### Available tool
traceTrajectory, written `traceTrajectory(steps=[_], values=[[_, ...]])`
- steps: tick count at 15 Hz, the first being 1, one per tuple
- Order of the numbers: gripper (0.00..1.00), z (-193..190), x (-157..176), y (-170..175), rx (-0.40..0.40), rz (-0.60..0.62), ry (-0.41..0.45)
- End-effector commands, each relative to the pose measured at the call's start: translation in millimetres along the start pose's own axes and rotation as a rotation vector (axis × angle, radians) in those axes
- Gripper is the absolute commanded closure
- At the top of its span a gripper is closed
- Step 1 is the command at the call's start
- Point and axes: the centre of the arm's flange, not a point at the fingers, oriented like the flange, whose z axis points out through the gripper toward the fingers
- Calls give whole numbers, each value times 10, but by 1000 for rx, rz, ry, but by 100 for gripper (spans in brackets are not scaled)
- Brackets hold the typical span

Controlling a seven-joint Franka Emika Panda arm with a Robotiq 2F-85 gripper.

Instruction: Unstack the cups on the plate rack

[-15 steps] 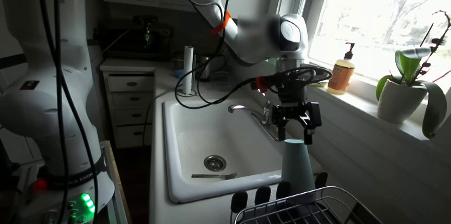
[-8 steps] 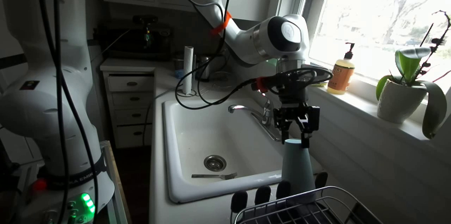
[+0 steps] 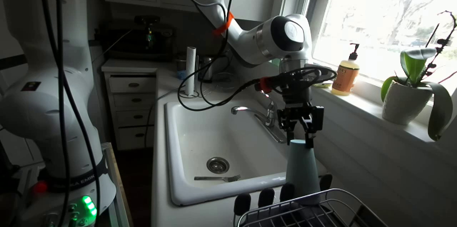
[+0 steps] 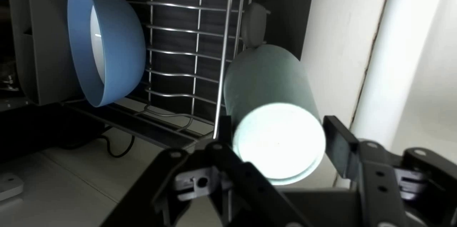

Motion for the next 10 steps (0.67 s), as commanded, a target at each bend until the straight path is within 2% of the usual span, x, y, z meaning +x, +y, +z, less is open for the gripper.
traceTrajectory(steps=[1, 2, 4, 5, 7, 8, 9, 10], values=[[61, -213, 39, 98, -50, 54, 82], [61, -257, 19, 91, -12, 34, 39], [61, -279, 28, 121, -46, 93, 60], [61, -302, 12, 120, -16, 74, 16], [61, -309, 15, 140, -62, 133, 88], [61, -321, -5, 136, -40, 125, 39], [61, -324, -9, 159, -60, 145, 82], [61, -330, -41, 156, 6, 106, 0]])
